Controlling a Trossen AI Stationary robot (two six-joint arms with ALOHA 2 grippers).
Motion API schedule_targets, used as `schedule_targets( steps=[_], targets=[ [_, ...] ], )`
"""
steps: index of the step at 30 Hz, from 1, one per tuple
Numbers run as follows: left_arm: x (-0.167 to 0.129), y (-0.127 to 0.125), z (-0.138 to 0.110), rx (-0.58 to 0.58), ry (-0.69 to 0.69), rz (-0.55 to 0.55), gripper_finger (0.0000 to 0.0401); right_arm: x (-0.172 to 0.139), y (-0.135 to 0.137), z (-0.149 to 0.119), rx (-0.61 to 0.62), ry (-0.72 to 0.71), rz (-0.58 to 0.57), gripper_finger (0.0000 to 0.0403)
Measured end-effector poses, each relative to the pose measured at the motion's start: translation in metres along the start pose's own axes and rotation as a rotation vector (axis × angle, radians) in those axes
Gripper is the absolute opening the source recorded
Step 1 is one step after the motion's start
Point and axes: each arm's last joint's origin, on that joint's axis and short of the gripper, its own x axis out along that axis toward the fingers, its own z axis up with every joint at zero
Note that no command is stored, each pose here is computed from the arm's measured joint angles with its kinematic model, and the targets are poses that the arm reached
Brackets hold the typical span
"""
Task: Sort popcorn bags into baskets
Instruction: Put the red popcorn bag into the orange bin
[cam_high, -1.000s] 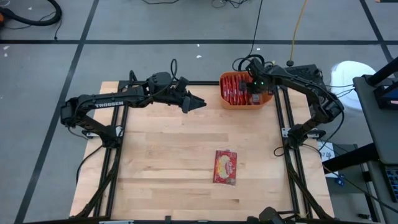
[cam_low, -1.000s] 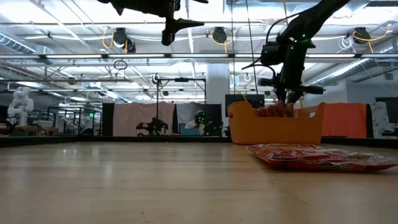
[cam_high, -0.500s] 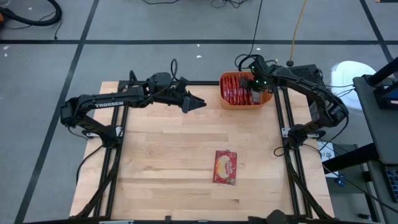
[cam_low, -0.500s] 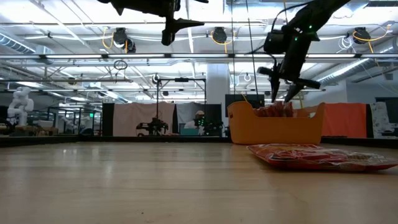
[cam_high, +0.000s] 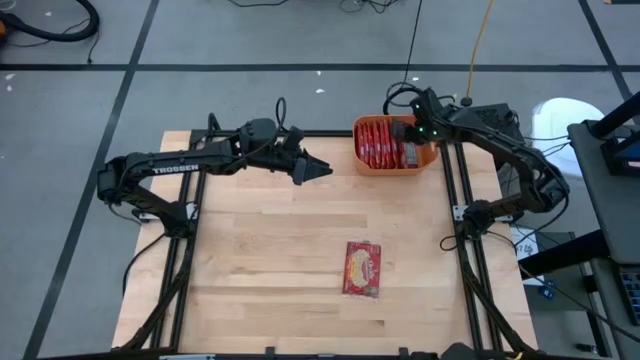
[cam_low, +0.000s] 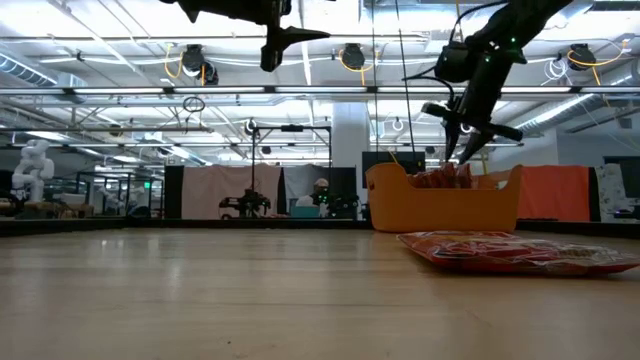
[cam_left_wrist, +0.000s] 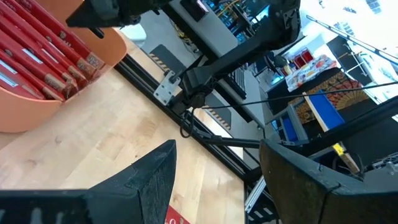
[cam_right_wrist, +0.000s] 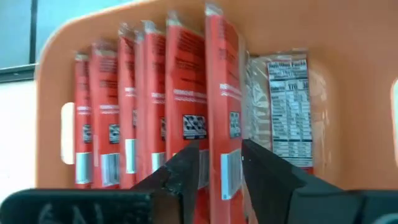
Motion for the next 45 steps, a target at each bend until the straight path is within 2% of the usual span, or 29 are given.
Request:
schedule_targets(
  steps=[7, 12, 15, 19, 22, 26, 31, 38, 43, 45],
  targets=[
    [0.001, -0.001, -0.003, -0.007, 0.023, 0.009, 0.0232, 0.008, 0.000, -0.004, 0.004, -0.011, 0.052, 0.0091],
    [0.004, -0.005, -0.012, -0.015, 0.067, 0.011, 0.0232, -0.004, 0.001, -0.003, 0.020, -0.055, 0.093, 0.0081],
    [0.006, -0.011, -0.018, 0.002, 0.080, 0.004, 0.0232, -0.021, 0.001, -0.004, 0.022, -0.097, 0.144, 0.0074],
    [0.010, -0.021, -0.027, 0.022, 0.085, 0.004, 0.0232, -0.052, 0.003, -0.012, 0.007, -0.113, 0.281, 0.0067],
    [0.012, -0.027, -0.033, 0.035, 0.082, 0.012, 0.0232, -0.075, 0.005, -0.025, 0.001, -0.098, 0.386, 0.0063],
    [0.014, -0.034, -0.040, 0.062, 0.084, 0.026, 0.0232, -0.102, 0.002, -0.048, 0.021, -0.060, 0.456, 0.0061],
    [0.015, -0.034, -0.052, 0.075, 0.142, 0.097, 0.0232, -0.129, -0.002, -0.073, 0.019, -0.011, 0.551, 0.0061],
    [0.014, -0.038, -0.073, 0.027, 0.210, 0.224, 0.0232, -0.141, -0.001, -0.096, -0.119, 0.070, 0.605, 0.0061],
    [0.015, -0.054, -0.090, -0.001, 0.207, 0.230, 0.0232, -0.144, 0.005, -0.109, -0.278, 0.111, 0.653, 0.0061],
    [0.017, -0.065, -0.102, 0.005, 0.218, 0.223, 0.0232, -0.146, 0.007, -0.115, -0.334, 0.169, 0.696, 0.0061]
  ],
)
